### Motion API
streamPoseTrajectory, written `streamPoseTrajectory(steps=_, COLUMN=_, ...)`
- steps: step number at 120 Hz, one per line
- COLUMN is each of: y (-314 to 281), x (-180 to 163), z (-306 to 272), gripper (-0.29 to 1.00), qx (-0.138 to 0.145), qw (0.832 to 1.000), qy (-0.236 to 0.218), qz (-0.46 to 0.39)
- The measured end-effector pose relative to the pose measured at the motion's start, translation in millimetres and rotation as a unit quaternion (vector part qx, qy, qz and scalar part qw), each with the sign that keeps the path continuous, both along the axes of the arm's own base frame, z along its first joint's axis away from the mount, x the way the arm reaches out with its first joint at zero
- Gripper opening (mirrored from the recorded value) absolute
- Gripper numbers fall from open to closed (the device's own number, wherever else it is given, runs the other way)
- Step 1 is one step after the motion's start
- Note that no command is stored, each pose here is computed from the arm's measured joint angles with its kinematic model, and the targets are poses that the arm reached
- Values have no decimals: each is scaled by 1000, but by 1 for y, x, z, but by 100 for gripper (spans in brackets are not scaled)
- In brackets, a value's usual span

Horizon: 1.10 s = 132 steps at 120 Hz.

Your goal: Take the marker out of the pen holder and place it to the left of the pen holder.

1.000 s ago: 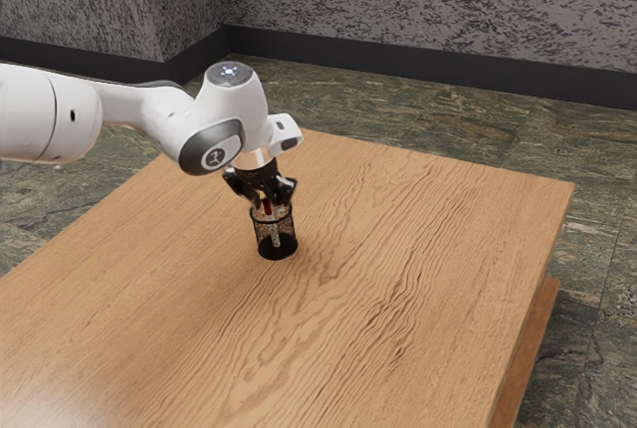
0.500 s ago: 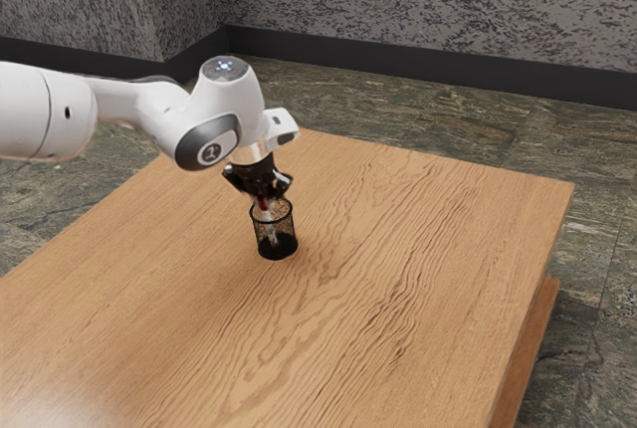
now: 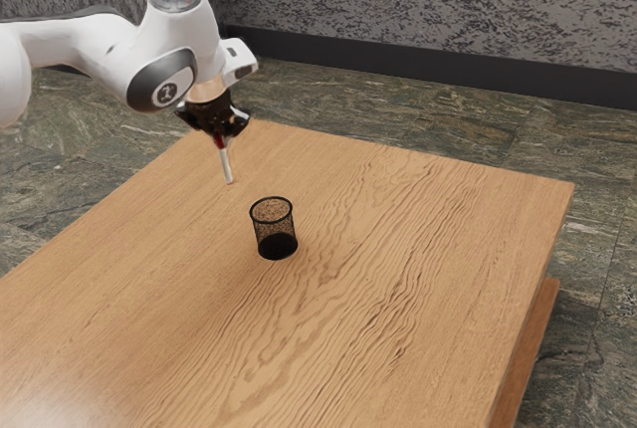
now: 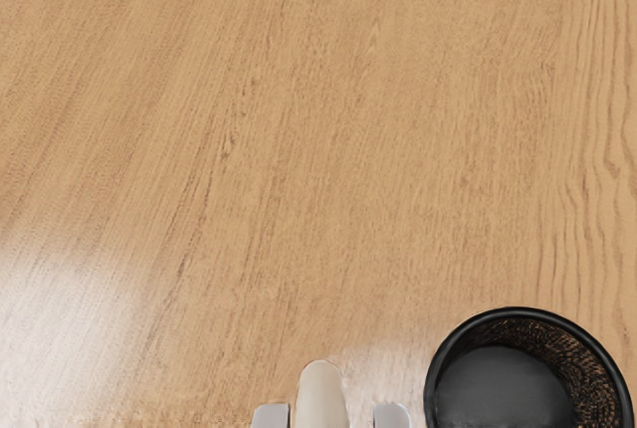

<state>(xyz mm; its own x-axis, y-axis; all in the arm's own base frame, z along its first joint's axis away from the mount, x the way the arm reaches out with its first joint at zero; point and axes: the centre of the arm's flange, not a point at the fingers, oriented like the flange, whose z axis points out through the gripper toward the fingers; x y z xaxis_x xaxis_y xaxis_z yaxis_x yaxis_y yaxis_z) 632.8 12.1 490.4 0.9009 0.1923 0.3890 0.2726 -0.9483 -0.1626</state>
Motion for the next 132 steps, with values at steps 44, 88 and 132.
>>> streamPoseTrajectory(steps=44, y=106, x=37, z=-109, gripper=-3, qx=-59, qw=992, qy=88, qz=74)
streamPoseTrajectory(steps=88, y=106, x=38, z=-118, gripper=40, qx=-65, qw=991, qy=99, qz=61)
streamPoseTrajectory(steps=132, y=-168, x=-107, z=165, gripper=65, qx=60, qw=992, qy=36, qz=-106)
